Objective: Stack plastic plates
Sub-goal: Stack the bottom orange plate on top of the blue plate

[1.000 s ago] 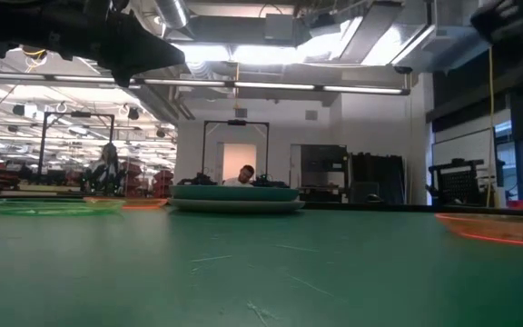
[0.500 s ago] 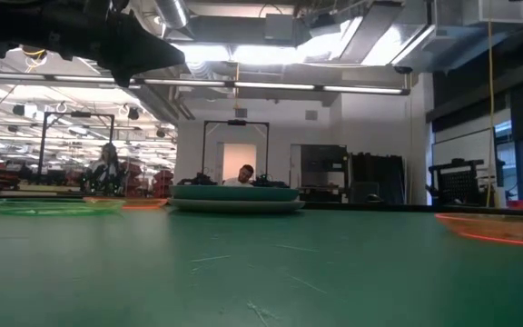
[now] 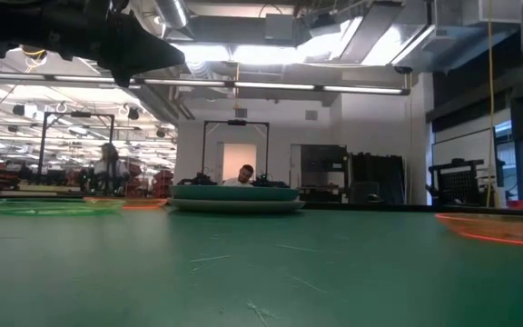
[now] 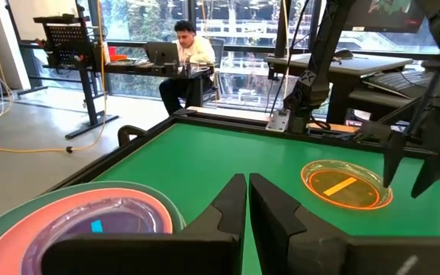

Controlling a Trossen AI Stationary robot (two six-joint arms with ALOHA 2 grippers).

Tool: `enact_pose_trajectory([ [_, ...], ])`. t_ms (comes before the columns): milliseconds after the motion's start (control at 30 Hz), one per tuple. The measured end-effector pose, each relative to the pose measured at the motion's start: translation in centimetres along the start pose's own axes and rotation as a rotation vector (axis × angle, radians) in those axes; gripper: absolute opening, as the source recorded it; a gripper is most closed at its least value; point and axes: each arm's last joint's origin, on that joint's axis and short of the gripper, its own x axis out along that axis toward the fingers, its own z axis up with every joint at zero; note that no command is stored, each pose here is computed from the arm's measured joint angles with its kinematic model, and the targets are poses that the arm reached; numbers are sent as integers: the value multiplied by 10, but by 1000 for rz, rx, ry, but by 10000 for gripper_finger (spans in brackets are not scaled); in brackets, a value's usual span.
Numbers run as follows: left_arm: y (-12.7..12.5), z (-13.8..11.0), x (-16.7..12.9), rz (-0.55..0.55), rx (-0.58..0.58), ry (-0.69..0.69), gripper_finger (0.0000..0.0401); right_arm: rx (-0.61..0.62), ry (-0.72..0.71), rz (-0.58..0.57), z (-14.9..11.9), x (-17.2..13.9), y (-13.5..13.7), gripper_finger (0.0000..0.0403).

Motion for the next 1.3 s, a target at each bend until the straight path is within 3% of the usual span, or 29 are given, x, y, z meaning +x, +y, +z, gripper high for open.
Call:
enact_pose_trajectory([
  [367, 0, 0, 0, 0, 0, 0, 11, -13, 4, -40, -14, 19, -9, 133],
  [700, 0, 0, 0, 0, 0, 0, 11, -133, -11, -85, -16, 21, -11, 10],
  [1033, 0, 0, 0, 0, 0, 0, 11, -216, -59, -138, -12, 18, -12, 3],
  [1300, 0, 0, 0, 0, 0, -1, 11, -288, -136, -246, 17, 11, -25, 3],
])
